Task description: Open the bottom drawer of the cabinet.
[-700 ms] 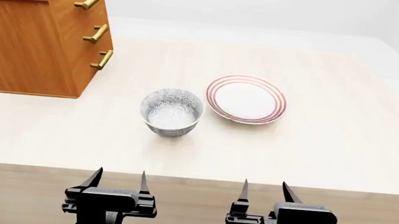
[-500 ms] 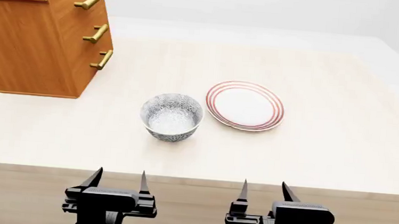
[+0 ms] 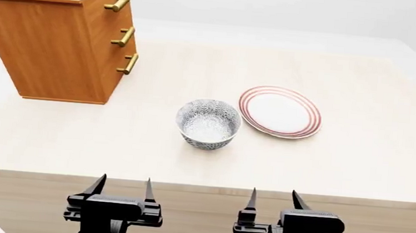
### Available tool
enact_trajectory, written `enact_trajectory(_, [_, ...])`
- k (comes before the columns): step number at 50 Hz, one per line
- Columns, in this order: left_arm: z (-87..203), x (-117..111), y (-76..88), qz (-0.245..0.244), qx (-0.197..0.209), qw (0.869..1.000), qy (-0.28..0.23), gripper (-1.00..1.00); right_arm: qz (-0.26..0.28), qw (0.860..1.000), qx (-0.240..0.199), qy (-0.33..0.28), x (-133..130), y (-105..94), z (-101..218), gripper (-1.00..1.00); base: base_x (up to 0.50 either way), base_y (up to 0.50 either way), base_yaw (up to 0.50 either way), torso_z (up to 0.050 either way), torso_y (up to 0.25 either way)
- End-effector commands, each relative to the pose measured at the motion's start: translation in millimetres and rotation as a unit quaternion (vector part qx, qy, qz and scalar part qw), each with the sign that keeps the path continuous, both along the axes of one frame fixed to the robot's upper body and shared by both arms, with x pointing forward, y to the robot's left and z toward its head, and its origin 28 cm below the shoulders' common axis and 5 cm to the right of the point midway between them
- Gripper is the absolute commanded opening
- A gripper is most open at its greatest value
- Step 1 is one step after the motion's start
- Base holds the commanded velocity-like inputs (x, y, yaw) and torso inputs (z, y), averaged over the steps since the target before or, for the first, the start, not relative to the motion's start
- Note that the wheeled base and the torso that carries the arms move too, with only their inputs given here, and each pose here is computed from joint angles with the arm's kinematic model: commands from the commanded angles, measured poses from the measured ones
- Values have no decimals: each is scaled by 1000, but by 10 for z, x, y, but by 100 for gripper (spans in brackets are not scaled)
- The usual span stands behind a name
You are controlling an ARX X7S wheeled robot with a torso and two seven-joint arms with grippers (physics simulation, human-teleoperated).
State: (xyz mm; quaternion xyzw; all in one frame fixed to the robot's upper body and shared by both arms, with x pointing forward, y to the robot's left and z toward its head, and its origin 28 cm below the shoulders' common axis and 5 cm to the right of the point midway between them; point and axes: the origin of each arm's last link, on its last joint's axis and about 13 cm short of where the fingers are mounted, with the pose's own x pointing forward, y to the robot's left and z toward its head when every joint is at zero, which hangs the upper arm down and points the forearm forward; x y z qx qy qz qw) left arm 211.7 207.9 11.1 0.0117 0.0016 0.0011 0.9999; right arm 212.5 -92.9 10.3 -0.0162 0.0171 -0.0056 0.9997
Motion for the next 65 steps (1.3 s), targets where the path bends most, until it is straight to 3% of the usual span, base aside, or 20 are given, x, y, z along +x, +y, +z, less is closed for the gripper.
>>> enact_trajectory(1, [1,2,-13,-1,0,1000,0,100,5,1000,1,2,-3,-8,-27,100,0,-500,0,0,0])
enact_trajectory(7, [40,18,-9,-1,1,1000,3,100,2,1000,-5,5,-2,-13,41,100,0,0,0,0,0])
enact_trajectory(10, [317,162,5,7,15,1000,-3,100,23,999,-14,27,64,-38,336,100,0,0,0,0,0])
enact_trajectory(11, [559,253,22,7,19,1000,-19,100,14,999,-20,21,128,-82,583,100,0,0,0,0,0])
enact_trajectory(14, [921,353,51,10,25,999,-42,100,10,999,-30,5,167,-143,912,100,0,0,0,0,0])
enact_trajectory(19, [1311,466,71,6,17,998,-68,100,3,998,-44,-35,220,-235,1232,100,56,0,0,0,0])
enact_trajectory(29, [1108,473,60,-5,12,999,-48,100,-9,998,-54,-35,232,-229,1191,100,500,0,0,0,0])
enact_trajectory(65, [1050,502,59,-3,21,999,-49,100,3,999,-39,-32,245,-225,1095,100,500,0,0,0,0])
